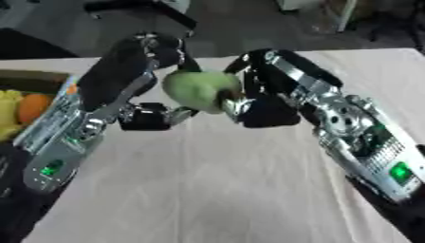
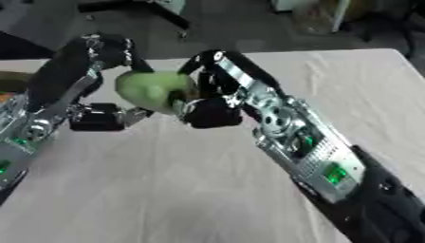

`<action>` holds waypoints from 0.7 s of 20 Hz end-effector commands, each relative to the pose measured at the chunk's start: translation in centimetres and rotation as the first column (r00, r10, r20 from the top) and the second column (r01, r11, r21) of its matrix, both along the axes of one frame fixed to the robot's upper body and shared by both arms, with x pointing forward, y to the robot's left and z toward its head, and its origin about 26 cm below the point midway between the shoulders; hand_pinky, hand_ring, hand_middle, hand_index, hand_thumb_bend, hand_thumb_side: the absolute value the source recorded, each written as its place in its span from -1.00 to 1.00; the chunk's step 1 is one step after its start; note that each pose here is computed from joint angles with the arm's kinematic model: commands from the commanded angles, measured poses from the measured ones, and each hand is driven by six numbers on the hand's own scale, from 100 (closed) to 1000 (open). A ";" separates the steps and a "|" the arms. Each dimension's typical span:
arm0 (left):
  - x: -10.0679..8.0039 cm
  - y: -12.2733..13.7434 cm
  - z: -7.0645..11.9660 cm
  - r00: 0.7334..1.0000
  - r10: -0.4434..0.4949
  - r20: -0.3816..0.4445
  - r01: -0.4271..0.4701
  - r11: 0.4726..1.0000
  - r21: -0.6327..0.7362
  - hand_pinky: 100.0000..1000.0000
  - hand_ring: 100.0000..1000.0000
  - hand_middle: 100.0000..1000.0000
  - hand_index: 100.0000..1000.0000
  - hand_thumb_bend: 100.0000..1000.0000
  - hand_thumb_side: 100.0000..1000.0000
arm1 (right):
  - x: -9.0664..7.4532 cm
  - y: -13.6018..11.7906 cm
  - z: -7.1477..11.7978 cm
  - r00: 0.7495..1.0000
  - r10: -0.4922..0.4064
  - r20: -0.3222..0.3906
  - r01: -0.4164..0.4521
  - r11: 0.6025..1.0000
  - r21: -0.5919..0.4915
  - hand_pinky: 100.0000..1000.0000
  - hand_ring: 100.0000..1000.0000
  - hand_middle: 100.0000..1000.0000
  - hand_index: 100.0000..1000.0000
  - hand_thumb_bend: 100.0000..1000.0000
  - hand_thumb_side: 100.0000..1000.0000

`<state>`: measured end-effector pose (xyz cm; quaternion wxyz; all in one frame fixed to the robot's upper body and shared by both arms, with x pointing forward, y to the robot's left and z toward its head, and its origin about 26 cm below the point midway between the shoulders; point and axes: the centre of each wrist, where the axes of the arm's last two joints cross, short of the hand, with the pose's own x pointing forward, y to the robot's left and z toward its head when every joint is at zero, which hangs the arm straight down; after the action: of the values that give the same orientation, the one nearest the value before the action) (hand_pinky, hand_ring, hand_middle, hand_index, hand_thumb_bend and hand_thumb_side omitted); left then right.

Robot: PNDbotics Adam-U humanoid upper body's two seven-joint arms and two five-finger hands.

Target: Pick up the objects with one hand, pass them to the other hand, and then place them into the box on the other side of the table.

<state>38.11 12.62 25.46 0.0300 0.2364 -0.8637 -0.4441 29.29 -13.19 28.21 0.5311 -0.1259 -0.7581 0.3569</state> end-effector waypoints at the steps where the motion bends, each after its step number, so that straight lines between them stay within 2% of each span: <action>1: -0.2 0.0 1.4 0.999 -0.013 0.034 0.014 0.999 -0.040 -0.23 -0.08 -0.34 -0.22 -0.47 -1.00 | 0.0 -0.5 0.6 1.000 -0.019 0.023 0.020 0.999 -0.032 -0.10 -0.32 -0.32 -0.07 -0.67 -1.00; 5: -0.1 0.1 1.2 1.000 -0.011 0.028 0.013 0.998 -0.059 -0.25 -0.09 -0.36 -0.22 -0.43 -1.00 | 0.0 -0.5 0.8 1.000 -0.013 0.022 0.014 0.998 -0.065 -0.01 -0.17 -0.14 0.08 -0.57 -1.00; 14: 0.3 0.4 1.0 1.000 -0.009 0.028 0.012 0.995 -0.103 -0.30 -0.11 -0.40 -0.24 -0.44 -1.00 | 0.1 -1.0 1.3 0.999 -0.010 0.039 0.015 0.992 -0.124 0.08 -0.08 0.00 0.18 -0.49 -1.00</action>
<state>38.53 12.84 25.04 0.0406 0.2324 -0.8773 -0.4181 29.40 -13.66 29.03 0.5170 -0.1545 -0.7435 0.3950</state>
